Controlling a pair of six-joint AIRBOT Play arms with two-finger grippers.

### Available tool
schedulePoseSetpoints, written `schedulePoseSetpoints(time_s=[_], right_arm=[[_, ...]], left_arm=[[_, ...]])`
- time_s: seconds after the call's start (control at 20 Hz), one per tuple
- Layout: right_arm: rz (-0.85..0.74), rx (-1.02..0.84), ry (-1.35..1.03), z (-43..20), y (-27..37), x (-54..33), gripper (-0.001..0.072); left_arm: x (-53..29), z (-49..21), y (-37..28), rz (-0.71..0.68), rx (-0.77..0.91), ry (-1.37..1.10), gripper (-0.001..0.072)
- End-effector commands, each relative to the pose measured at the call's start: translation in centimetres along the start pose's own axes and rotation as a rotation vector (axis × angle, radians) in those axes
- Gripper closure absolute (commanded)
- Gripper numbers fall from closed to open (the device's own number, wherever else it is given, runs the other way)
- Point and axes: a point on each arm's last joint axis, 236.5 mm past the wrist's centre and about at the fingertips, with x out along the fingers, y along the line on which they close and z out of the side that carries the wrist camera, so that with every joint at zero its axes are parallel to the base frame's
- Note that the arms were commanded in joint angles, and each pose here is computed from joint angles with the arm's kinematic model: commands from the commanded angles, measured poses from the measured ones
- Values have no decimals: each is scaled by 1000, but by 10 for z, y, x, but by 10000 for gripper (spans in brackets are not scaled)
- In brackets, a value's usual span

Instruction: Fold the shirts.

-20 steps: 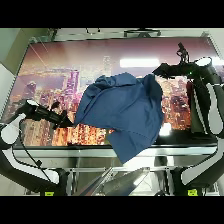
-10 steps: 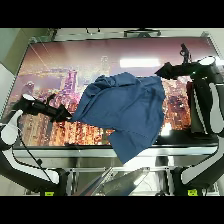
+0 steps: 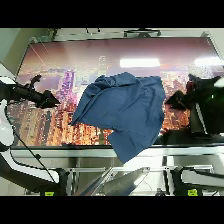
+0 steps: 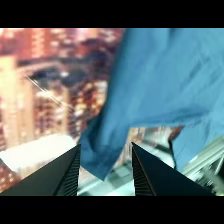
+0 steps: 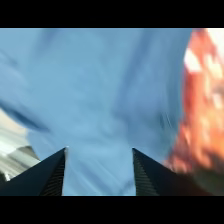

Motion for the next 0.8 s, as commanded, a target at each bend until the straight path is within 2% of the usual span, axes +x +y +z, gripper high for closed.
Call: schedulePoseSetpoints(time_s=[0.0,0.2,0.35,0.45,0.5,0.55,0.7,0.75], right_arm=[[-106,111,-42,-62,-41,27,221],[-103,260,-21,-116,-69,73,234],[18,274,-31,-129,-54,96,235],[29,277,-55,-129,-52,104,238],[28,267,-57,-128,-49,107,297],[32,240,-54,-128,-44,111,397],[62,160,-35,-133,-26,119,387],[63,144,-30,-134,-24,120,388]], left_arm=[[1,-5,-30,15,158,33,376],[4,-16,-43,132,256,80,377],[5,-22,-57,149,298,104,377],[8,-32,-57,171,308,157,377],[9,-35,-56,186,313,174,377],[11,-37,-57,196,320,188,377],[18,-55,-59,195,359,222,377],[18,-66,-49,242,363,229,377]])
